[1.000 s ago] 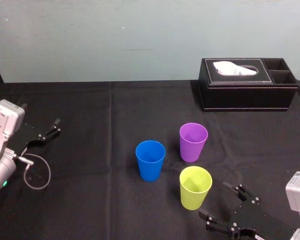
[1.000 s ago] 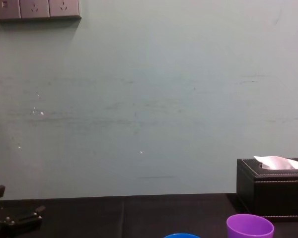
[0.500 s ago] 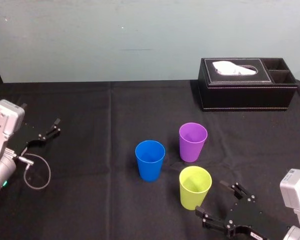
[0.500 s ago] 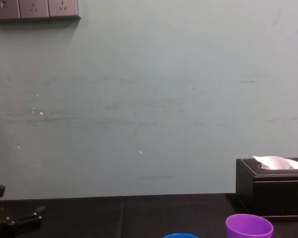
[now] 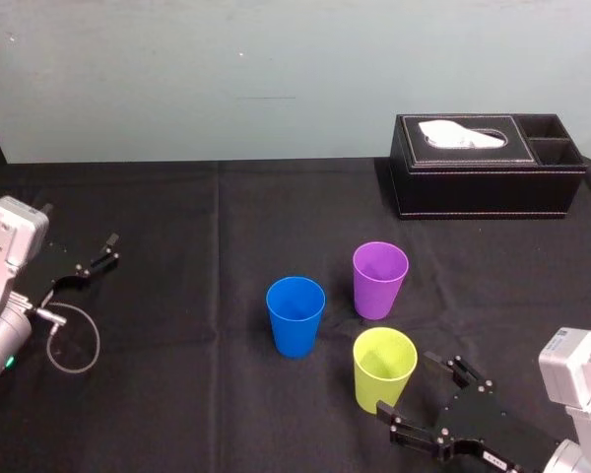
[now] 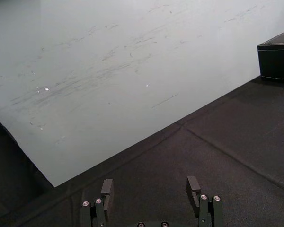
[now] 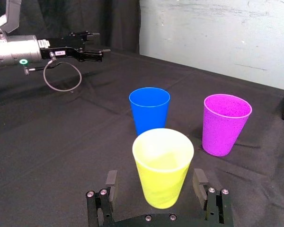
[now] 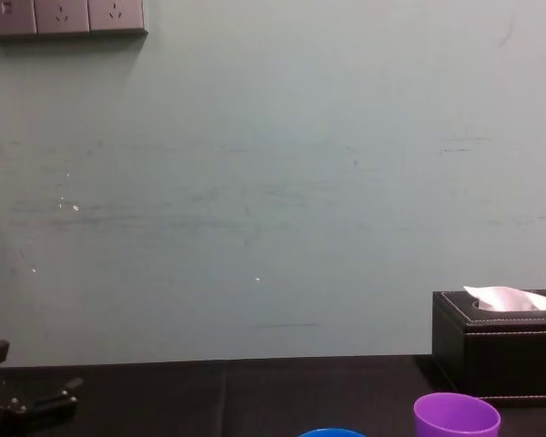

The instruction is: Stack the three plastic cups sequentially using one hand.

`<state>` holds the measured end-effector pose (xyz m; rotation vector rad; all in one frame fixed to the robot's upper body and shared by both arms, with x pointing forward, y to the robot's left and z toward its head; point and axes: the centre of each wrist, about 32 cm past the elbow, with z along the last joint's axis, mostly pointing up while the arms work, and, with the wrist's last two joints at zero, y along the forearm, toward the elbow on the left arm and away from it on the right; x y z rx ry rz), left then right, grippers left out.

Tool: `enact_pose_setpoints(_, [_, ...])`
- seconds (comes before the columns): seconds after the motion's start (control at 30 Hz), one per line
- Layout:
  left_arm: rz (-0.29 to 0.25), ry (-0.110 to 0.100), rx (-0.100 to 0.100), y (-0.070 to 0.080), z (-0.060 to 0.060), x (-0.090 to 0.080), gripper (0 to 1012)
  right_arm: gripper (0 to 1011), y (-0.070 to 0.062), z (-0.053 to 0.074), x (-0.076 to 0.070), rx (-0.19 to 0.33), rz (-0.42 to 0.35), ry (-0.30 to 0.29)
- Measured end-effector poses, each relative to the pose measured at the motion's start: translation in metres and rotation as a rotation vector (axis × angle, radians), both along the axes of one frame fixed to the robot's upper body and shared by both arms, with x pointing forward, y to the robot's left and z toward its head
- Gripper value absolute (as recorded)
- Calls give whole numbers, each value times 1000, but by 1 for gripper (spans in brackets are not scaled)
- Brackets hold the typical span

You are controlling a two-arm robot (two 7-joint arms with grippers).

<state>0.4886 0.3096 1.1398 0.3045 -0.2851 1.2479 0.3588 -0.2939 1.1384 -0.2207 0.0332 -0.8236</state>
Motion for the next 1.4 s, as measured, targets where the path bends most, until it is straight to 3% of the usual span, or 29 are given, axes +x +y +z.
enact_pose_setpoints(1.4, [0, 0, 0, 0, 0, 0, 1010, 1000, 14, -8, 21, -4, -25, 7])
